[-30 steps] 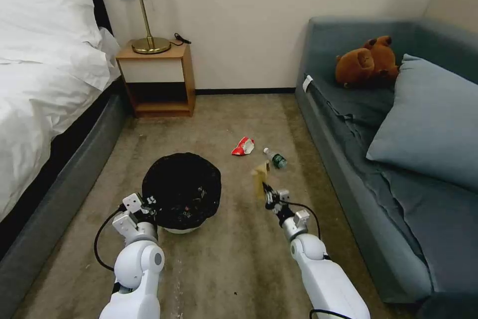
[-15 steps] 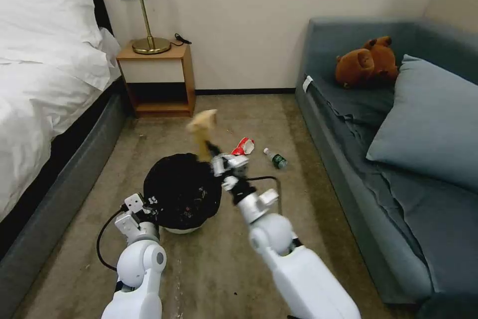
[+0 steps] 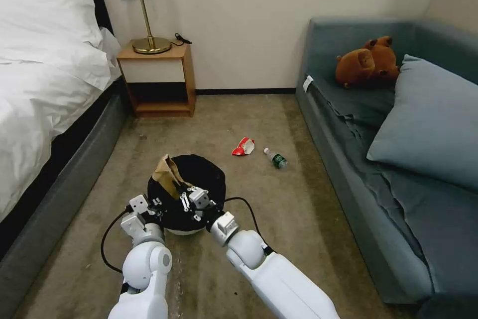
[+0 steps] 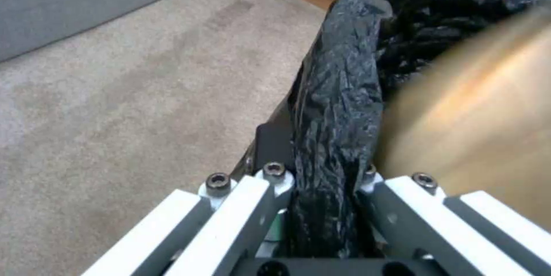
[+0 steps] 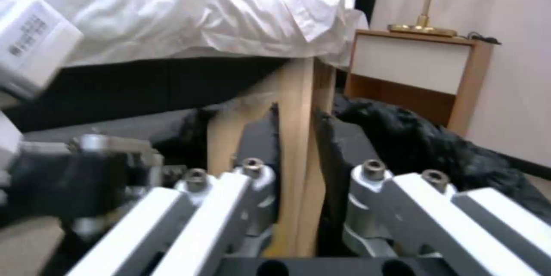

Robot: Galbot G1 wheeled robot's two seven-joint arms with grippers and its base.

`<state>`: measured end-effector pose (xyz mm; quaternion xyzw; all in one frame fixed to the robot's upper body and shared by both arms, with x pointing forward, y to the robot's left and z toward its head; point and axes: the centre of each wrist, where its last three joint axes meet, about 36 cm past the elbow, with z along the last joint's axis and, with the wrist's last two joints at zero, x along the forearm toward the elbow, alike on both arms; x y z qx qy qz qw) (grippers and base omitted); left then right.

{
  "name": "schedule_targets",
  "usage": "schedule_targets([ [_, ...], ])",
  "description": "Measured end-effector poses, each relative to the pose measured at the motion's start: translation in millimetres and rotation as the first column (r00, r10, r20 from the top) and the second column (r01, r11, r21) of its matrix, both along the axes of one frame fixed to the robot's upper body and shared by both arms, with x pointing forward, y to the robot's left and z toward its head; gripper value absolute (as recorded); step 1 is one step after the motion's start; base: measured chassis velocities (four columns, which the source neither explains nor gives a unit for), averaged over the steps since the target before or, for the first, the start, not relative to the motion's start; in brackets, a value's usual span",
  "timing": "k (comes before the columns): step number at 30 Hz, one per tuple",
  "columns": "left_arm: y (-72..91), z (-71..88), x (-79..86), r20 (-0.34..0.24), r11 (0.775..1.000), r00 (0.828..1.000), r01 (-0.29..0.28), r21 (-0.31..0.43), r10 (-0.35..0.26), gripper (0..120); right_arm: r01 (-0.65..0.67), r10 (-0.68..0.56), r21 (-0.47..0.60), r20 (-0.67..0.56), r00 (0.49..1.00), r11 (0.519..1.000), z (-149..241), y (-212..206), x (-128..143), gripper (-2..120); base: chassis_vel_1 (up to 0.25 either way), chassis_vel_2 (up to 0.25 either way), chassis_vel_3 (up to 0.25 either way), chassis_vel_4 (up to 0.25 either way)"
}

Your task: Pick up the trash bin, then pick up the garbage on the floor and place it into the trash bin.

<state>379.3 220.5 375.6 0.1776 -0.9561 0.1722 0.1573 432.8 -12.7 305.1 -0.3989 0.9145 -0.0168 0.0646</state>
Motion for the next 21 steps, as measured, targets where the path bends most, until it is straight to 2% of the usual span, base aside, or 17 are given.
schedule_targets([
  [4, -1.7, -0.4, 0.7, -0.002, 1.0, 1.0, 0.002, 0.001, -0.002, 4, 0.001, -0.001, 0.002, -0.003, 1.0, 1.0, 3, -4, -1, 31, 0.0, 0.0, 0.0, 0.0],
  [7, -4.0, -0.3, 1.5, -0.005, 1.0, 1.0, 0.007, 0.009, -0.007, 4, 0.003, -0.003, 0.001, -0.002, 1.0, 1.0, 3, -11, 0, 50, 0.0, 0.0, 0.0, 0.0],
  [9, -4.1, 0.0, 1.8, -0.005, 1.0, 1.0, 0.008, 0.011, -0.008, 4, 0.008, -0.008, 0.004, 0.0, 1.0, 1.0, 4, -12, 0, 51, 0.0, 0.0, 0.0, 0.0],
  [10, -3.9, 0.6, 2.5, -0.004, 1.0, 1.0, 0.009, 0.014, -0.009, 4, 0.016, -0.016, 0.013, 0.004, 1.0, 1.0, 7, -14, 0, 59, 0.0, 0.0, 0.0, 0.0],
  [11, -3.9, 0.6, 2.5, -0.004, 1.0, 1.0, 0.009, 0.014, -0.009, 4, 0.016, -0.016, 0.013, 0.004, 1.0, 1.0, 7, -14, 0, 59, 0.0, 0.0, 0.0, 0.0],
  [13, -3.2, 0.8, 3.5, -0.004, 1.0, 1.0, 0.009, 0.017, -0.009, 4, 0.051, -0.052, 0.026, 0.017, 0.999, 0.998, 14, -20, 1, 66, 0.0, 0.0, 0.0, 0.0],
  [15, -2.8, 0.8, 3.7, -0.003, 1.0, 1.0, 0.009, 0.017, -0.009, 4, 0.066, -0.067, 0.028, 0.021, 0.998, 0.997, 16, -21, 2, 69, 0.0, 0.0, 0.0, 0.0],
  [16, -1.8, 0.6, 4.3, -0.003, 1.0, 1.0, 0.01, 0.019, -0.01, 4, 0.117, -0.118, 0.033, 0.025, 0.993, 0.993, 24, -27, 3, 80, 0.0, 0.0, 0.0, 0.0],
  [20, -0.5, -0.2, 4.6, -0.005, 1.0, 1.0, 0.011, 0.019, -0.011, 4, 0.19, -0.191, 0.039, 0.03, 0.981, 0.981, 37, -36, 5, 88, 0.0, 0.0, 0.0, 0.0],
  [21, 0.1, -0.4, 4.7, -0.006, 1.0, 1.0, 0.012, 0.018, -0.012, 4, 0.232, -0.233, 0.041, 0.031, 0.972, 0.972, 44, -42, 6, 95, 0.0, 0.0, 0.0, 0.0],
])
